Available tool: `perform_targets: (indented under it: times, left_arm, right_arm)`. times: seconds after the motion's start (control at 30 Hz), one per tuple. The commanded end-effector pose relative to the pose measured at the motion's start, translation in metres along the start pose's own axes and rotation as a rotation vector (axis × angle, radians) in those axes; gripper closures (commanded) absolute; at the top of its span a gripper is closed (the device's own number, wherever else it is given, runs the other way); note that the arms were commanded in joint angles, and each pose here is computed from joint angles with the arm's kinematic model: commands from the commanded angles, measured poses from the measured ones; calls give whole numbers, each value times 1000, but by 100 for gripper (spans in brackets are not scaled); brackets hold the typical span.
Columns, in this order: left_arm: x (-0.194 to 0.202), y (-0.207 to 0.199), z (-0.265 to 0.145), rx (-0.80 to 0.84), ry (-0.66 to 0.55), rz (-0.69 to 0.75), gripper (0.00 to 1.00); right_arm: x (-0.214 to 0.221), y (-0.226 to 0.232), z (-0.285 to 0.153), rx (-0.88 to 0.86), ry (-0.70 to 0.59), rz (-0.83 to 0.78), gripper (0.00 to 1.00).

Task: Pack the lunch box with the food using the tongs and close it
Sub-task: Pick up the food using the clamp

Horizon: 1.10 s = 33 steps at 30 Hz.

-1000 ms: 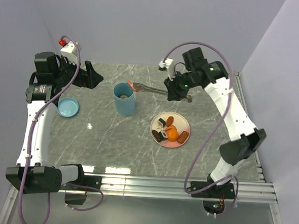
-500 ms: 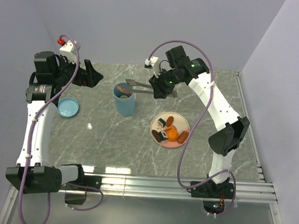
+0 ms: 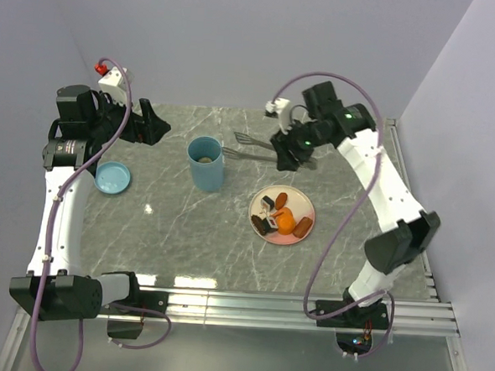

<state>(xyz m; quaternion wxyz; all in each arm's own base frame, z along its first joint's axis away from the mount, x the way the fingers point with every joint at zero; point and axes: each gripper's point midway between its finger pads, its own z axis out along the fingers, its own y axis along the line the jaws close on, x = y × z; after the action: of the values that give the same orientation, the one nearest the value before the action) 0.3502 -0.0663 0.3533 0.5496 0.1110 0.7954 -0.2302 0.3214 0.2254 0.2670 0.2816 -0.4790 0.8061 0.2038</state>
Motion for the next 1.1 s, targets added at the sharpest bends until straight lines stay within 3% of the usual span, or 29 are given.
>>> perform_targets:
  times: [0.0,0.3,0.77,0.87,1.07]
  left_arm:
    - [-12,-8,-11,10,-38,43,1]
    - [-6,-11,-14,18,-34,47,1]
    - [-3,-8,-17,-3,-21,51,1]
    - [-3,-8,-17,-6,-21,50,1]
    - [-1,-6,-14,-8,-15,42,1]
  right_arm:
    - [41,5,-31,20,55,36,45]
    - [138,6,-28,58,261,106,46]
    - [151,-4,10,1,317,168,46]
    - [151,-5,14,-12,326,167,49]
    - [150,-3,15,-34,331,156,66]
